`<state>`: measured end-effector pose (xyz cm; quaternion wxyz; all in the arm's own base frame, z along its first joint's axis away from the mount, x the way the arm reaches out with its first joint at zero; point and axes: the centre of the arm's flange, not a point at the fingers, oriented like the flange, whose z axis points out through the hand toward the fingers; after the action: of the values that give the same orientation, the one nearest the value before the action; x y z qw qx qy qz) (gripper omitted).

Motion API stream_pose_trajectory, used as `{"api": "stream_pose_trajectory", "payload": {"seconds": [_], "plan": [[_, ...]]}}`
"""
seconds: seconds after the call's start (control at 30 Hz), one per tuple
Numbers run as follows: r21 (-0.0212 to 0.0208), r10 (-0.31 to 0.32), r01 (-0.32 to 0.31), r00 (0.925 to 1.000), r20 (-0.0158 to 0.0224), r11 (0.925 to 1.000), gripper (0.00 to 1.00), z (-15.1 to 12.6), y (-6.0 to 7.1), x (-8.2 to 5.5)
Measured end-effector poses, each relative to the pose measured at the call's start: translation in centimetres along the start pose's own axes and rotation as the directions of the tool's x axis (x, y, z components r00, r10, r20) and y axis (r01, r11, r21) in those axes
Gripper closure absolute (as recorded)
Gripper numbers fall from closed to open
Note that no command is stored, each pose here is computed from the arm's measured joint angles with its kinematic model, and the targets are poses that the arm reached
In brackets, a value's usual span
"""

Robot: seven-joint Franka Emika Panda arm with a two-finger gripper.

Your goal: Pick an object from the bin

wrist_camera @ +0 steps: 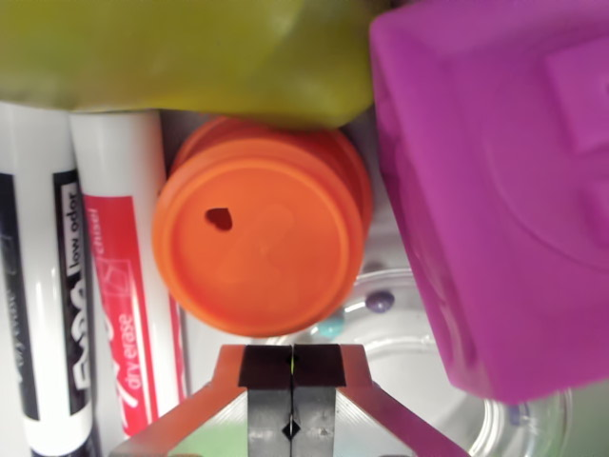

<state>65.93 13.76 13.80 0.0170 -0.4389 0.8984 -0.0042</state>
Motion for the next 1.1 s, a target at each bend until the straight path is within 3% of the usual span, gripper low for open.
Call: {"api": "stream_pose_trajectory", "payload": {"seconds": [0.2,1.1], "plan": [[-0.0004,0.001,-0.001,1.0000,0.0013,1.0000,1.00,-1.5,-0.1,0.0],[-0.0121,0.003,-0.004,1.0000,-0.0066,0.9999,1.00,-11.7,-0.2,0.1]]}}
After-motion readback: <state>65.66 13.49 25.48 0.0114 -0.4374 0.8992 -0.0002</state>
